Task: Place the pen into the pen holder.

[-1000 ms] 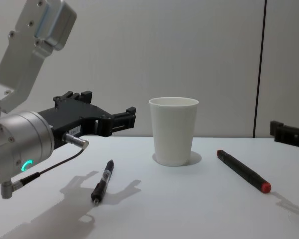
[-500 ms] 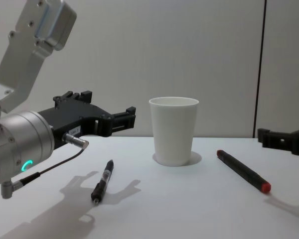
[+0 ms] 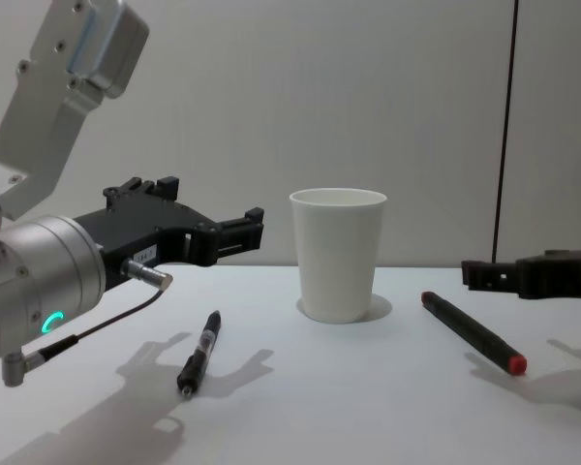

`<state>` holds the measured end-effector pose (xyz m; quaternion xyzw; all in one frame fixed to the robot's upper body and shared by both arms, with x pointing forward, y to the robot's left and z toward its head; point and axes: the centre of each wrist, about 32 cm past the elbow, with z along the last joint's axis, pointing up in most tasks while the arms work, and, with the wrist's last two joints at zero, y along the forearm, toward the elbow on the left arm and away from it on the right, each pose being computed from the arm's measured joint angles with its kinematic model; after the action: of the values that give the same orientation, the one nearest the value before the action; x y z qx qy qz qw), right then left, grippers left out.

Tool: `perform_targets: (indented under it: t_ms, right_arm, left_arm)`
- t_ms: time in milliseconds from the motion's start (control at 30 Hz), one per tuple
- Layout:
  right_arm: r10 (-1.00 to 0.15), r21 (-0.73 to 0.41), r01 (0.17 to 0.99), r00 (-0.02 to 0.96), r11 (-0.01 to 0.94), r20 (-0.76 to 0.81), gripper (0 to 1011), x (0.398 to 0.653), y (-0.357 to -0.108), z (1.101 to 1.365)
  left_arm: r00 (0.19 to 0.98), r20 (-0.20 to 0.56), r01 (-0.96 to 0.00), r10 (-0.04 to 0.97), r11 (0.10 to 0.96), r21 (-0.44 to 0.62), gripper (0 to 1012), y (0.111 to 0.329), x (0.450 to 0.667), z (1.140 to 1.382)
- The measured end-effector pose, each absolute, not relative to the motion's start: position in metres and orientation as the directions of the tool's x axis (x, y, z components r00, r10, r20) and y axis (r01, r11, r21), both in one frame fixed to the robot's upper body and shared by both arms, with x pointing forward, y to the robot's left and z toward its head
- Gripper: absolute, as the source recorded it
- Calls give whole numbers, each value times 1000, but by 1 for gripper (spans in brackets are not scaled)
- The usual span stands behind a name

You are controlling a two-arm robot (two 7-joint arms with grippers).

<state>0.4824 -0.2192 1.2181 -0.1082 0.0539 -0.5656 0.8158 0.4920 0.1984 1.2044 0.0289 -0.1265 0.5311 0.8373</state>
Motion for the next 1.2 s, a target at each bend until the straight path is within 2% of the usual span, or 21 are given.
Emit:
perform_targets:
  t_ms: [633,1200]
  right_arm:
    - [-956,-335,900,294,278,-5,1001,514,-185,1224]
    - [-969,-395,895,243,209,37,1001,520,-169,1224]
  left_arm:
    - [404,243,-897,882,434,-86,1003,198,492,1204]
    - [404,242,-897,882,434,-86,1004,198,492,1204]
